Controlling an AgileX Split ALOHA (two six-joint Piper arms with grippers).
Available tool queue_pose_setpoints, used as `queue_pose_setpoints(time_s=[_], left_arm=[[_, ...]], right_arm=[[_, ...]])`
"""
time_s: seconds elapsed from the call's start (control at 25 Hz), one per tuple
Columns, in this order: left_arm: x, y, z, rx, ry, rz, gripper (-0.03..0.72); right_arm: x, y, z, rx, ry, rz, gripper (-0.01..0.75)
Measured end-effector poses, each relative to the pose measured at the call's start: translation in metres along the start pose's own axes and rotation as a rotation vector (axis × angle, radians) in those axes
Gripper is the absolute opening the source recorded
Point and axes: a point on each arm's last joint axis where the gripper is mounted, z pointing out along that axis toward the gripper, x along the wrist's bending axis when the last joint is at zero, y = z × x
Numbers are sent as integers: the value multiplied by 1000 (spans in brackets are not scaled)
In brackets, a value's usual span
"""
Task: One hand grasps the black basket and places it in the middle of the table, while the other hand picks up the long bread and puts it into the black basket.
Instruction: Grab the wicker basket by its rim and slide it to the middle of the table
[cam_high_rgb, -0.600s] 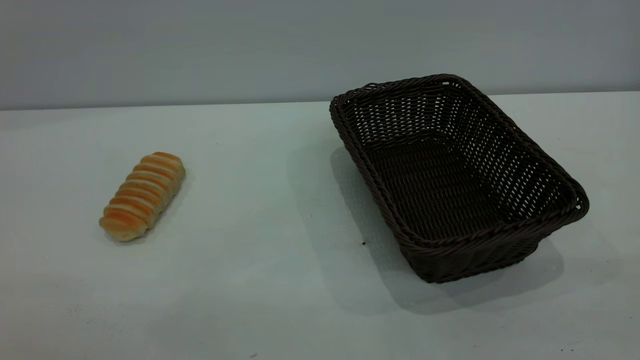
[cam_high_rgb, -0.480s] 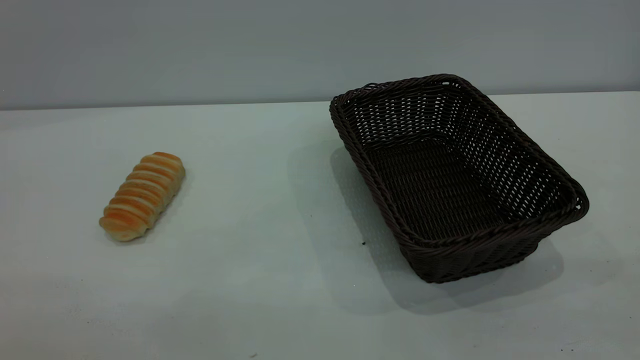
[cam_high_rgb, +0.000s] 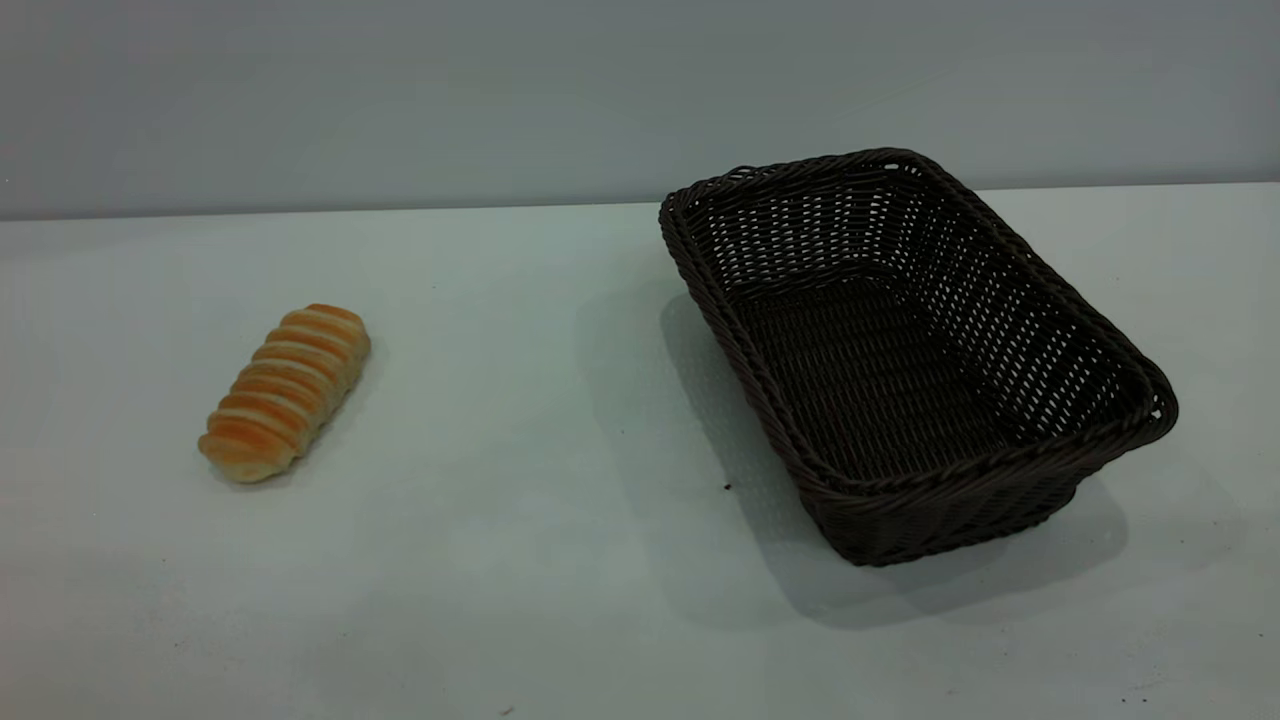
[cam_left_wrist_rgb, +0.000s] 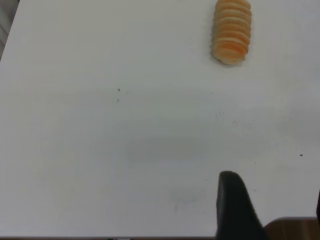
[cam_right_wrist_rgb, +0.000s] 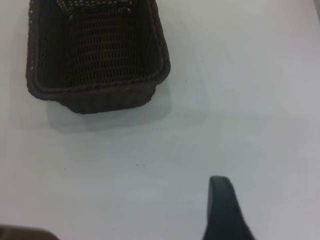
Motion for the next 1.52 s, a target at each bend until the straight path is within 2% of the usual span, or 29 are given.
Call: queue_pose_setpoints(time_s=[1.2,1.4,1.52], left_arm=[[0,0,0,0,0,1,431],[0,0,0,0,0,2,431],[0,5,-4,-52,-4,3,431]], right_arm=[[0,0,0,0,0,0,475],[2,1,0,-5,25,7,475],[5,7,-5,-57,49,20,475]])
